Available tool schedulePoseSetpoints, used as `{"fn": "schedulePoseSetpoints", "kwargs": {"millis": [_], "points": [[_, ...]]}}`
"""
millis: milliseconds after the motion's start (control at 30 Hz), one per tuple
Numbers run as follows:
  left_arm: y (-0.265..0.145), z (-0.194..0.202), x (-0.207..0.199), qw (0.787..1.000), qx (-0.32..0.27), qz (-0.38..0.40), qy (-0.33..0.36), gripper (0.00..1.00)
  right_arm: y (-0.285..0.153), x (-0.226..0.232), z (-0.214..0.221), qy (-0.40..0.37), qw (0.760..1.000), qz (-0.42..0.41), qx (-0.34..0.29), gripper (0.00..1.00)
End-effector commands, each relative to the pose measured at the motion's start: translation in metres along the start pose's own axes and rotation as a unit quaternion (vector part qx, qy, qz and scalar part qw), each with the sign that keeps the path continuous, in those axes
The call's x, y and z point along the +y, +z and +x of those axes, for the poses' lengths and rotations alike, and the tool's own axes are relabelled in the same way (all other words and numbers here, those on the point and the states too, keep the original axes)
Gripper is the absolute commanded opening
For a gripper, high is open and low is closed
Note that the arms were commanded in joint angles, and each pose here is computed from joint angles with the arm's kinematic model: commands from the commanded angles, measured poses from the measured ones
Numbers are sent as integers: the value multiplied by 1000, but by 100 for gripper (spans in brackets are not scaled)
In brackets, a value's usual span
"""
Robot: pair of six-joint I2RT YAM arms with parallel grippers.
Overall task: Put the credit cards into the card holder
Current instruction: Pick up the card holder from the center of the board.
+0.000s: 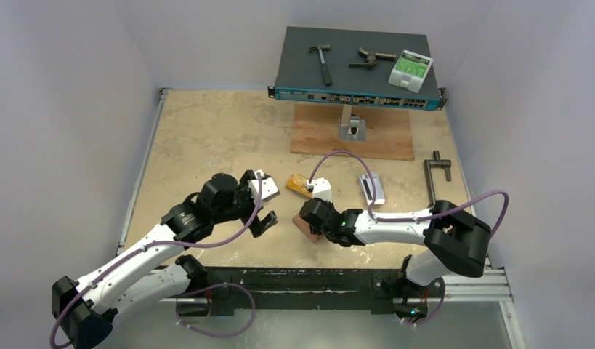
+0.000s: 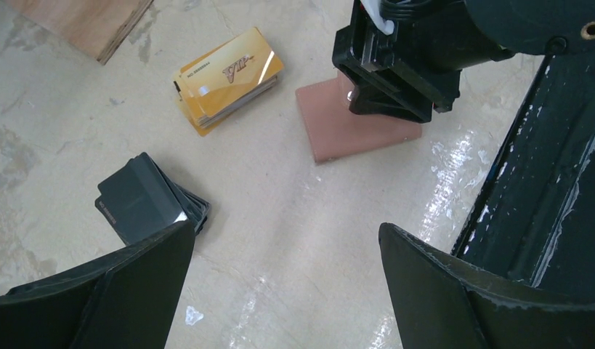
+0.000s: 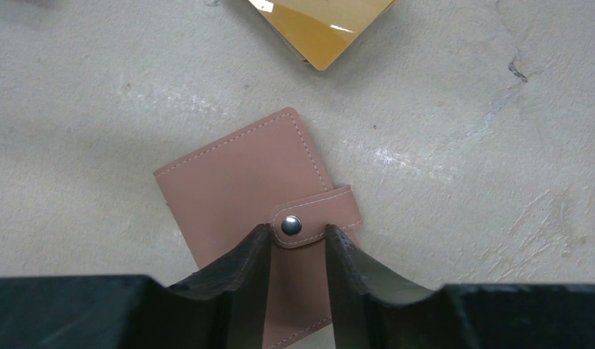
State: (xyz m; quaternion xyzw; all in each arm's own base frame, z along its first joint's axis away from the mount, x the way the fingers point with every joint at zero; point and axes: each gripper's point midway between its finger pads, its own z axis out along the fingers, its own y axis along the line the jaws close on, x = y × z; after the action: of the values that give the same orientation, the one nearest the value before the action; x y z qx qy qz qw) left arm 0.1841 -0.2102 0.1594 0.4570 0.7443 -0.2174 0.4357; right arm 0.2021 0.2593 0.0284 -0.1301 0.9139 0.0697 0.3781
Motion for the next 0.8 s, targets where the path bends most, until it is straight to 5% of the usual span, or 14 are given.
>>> {"fn": "schedulePoseSetpoints", "kwargs": {"millis": [0,233,367,467,533,600,767], "points": [[2,-12,4,999,-22,-18,-35,100,-6,11,-3,13,1000,-22,4,27],[13,-19,-2,998,-20,5,-61,100,-22,24,-22,32,997,-69,-19,4],[23,-16,1,999,-19,8,-42,100,-32,28,-35,30,995,-86,-33,2],[29,-21,7,999,-10,6,-53,100,-34,7,-39,21,999,-35,-31,54],[30,-28,10,997,-15,12,-75,100,-34,-6,-38,29,999,-22,-15,69],[30,-31,10,995,-15,17,-93,100,-32,-15,-31,52,998,-39,3,76],[36,-24,6,992,-1,31,-120,100,-25,-36,-27,119,989,-80,30,75]]}}
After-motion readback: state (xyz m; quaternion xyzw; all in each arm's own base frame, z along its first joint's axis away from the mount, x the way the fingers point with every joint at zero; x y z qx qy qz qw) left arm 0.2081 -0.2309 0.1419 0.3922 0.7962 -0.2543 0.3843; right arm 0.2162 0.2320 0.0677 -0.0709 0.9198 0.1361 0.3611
